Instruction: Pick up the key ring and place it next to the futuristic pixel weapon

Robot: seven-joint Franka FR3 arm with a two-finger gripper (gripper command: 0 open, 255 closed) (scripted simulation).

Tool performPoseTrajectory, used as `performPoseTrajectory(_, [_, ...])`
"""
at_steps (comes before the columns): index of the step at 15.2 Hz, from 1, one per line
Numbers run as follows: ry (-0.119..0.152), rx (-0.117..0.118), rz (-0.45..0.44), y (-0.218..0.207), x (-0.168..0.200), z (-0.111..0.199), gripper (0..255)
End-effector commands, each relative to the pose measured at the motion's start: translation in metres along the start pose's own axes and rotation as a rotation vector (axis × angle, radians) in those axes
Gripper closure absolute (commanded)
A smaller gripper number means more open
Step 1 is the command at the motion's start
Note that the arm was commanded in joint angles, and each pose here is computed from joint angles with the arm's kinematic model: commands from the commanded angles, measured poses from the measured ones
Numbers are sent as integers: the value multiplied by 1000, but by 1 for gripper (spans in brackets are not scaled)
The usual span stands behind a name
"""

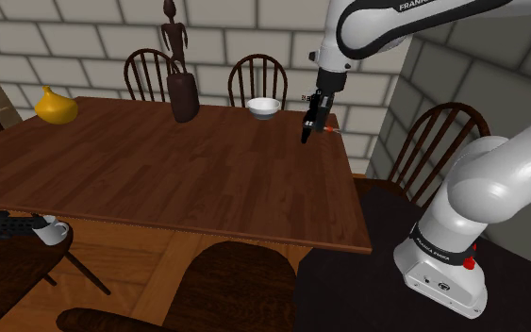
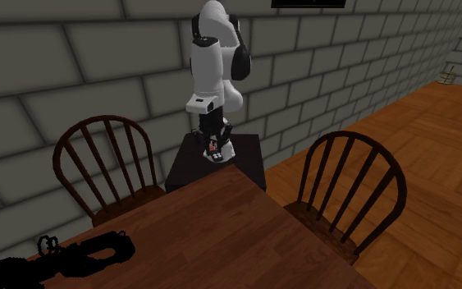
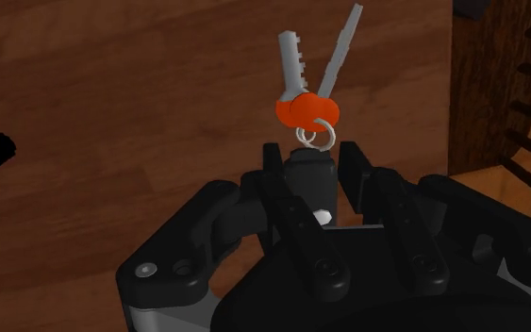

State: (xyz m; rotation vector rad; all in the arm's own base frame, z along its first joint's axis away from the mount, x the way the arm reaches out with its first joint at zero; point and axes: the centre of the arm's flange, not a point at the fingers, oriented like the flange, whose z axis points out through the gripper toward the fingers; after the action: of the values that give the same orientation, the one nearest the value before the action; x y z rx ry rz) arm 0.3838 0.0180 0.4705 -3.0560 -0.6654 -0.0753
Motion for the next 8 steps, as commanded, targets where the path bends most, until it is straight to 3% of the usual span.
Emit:
performPoseTrajectory(1, [-1,0,-1,27,-1,1,255])
performPoseTrajectory(8, [-1,0,-1,120,1,1,255])
